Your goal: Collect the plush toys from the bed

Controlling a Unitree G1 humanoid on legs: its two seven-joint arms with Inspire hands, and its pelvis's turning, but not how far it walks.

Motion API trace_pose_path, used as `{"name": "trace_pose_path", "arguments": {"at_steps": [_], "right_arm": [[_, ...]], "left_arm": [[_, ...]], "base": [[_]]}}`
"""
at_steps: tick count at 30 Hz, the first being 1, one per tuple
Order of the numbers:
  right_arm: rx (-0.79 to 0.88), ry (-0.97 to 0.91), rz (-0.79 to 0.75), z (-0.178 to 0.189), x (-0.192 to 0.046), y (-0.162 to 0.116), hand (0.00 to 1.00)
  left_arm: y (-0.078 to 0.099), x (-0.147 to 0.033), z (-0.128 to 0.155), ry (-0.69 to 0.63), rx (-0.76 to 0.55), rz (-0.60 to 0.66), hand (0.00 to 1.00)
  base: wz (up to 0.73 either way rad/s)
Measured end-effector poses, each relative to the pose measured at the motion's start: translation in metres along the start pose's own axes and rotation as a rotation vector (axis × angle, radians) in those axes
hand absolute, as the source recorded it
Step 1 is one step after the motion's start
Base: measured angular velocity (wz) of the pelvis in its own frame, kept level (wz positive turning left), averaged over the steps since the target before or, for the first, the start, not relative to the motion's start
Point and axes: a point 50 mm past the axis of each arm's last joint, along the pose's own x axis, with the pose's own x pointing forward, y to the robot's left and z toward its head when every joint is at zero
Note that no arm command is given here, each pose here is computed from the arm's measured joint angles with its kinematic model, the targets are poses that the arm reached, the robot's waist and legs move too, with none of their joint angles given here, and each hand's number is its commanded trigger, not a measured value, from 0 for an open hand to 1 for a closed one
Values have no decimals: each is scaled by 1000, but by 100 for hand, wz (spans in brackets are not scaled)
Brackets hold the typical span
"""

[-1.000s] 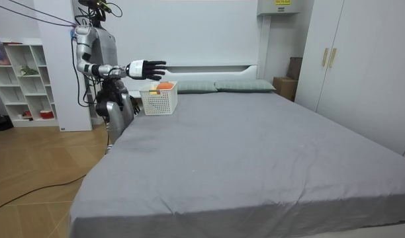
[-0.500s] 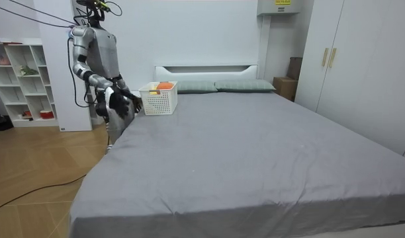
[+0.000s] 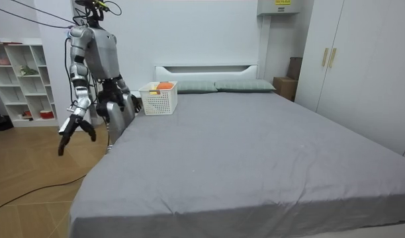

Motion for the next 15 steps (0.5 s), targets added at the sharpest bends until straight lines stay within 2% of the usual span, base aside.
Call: {"name": "trace_pose_path", "arguments": {"at_steps": [4, 7, 15], "right_arm": [[-84, 128, 41, -27, 2, -10, 0], [-219, 183, 133, -42, -1, -8, 0], [-367, 157, 345, -33, -10, 27, 0]], "left_arm": [[3, 0, -4, 19, -29, -18, 0], [1, 0, -7, 42, -31, -26, 0], [-4, 0, -8, 61, 24, -39, 0]], "base": [[1], [0], [0]]}}
